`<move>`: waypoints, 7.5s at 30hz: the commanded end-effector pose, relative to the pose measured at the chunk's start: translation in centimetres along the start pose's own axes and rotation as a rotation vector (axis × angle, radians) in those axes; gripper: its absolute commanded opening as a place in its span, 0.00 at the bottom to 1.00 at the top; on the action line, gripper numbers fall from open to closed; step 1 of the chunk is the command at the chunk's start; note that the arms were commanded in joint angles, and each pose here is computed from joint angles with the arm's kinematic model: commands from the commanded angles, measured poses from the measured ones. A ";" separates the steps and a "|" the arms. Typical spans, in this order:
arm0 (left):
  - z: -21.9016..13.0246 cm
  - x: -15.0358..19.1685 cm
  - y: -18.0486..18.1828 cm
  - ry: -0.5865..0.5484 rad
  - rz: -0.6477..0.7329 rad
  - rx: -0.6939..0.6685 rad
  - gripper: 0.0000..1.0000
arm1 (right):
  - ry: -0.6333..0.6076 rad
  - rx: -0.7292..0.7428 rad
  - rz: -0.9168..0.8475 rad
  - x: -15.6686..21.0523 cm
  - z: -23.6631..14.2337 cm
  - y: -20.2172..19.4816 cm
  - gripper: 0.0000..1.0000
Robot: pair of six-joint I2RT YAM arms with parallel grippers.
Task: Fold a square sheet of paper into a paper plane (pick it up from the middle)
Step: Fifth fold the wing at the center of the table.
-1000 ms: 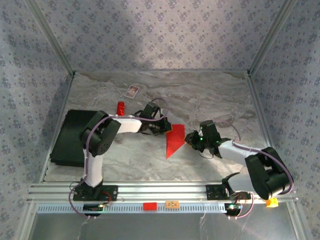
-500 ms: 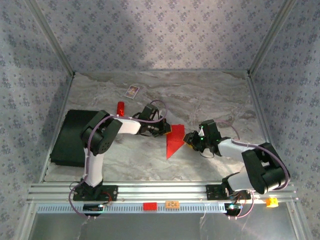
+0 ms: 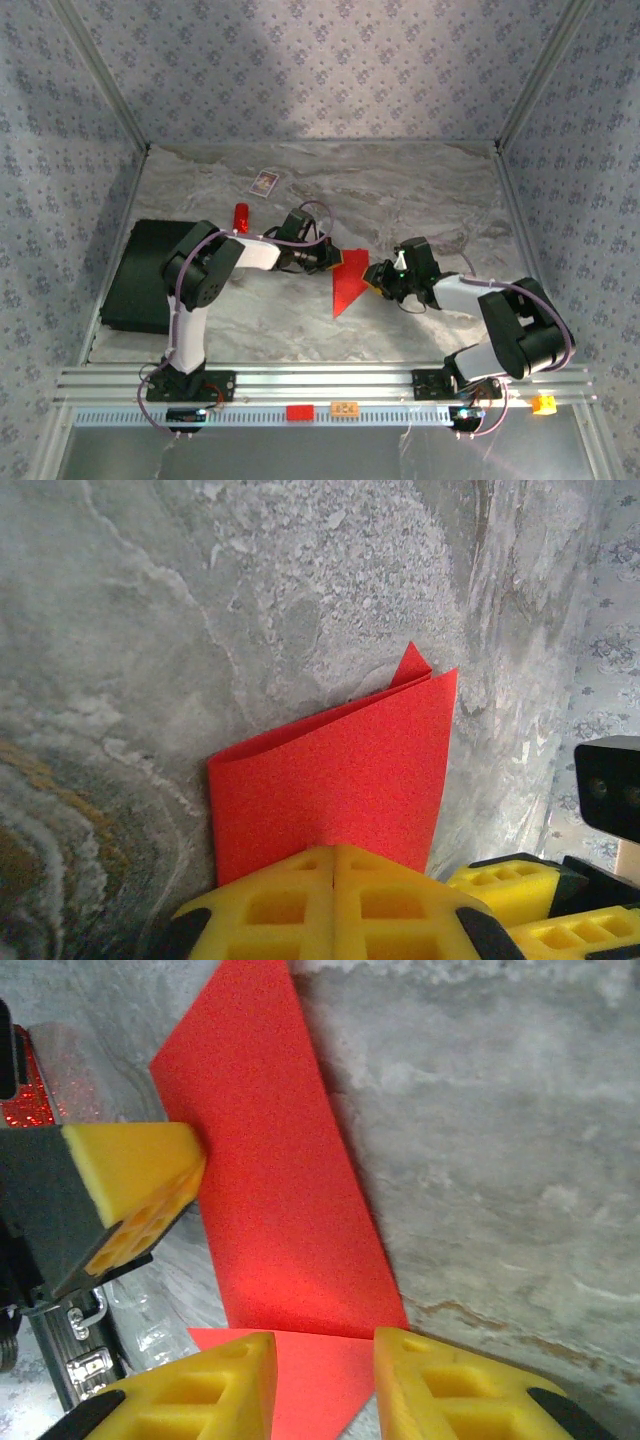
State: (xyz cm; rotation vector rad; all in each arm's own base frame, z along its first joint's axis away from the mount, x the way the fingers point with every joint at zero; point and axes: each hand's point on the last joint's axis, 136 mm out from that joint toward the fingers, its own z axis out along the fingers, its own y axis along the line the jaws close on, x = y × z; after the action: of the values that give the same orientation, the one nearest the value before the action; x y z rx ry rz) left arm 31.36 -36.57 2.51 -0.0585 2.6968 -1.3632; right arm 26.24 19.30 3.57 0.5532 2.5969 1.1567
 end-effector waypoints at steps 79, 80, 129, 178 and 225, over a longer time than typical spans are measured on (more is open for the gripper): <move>-0.3 1.4 2.8 0.029 -0.065 -0.092 0.00 | 0.135 -0.151 -0.185 -3.3 2.2 2.0 0.32; -0.3 1.3 2.9 0.028 -0.067 -0.092 0.00 | 0.139 -0.155 -0.185 -3.2 2.2 2.0 0.31; -2.1 10.5 -2.4 -0.029 0.996 -0.677 0.46 | -0.043 -0.118 0.143 -5.1 -0.6 1.8 0.04; -1.1 10.5 -1.4 -0.033 0.926 -0.653 0.00 | -0.098 0.001 0.095 -5.7 -3.7 -0.3 0.36; 0.2 9.6 -0.1 0.184 0.336 0.008 0.00 | -0.043 -0.106 -0.269 -2.4 -1.6 4.4 0.19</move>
State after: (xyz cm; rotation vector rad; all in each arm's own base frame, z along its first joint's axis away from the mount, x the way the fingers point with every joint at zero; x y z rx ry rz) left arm 22.48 -37.87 2.50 0.5565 2.6459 -1.2616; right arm 28.70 19.04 8.08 0.2712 2.4488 1.1347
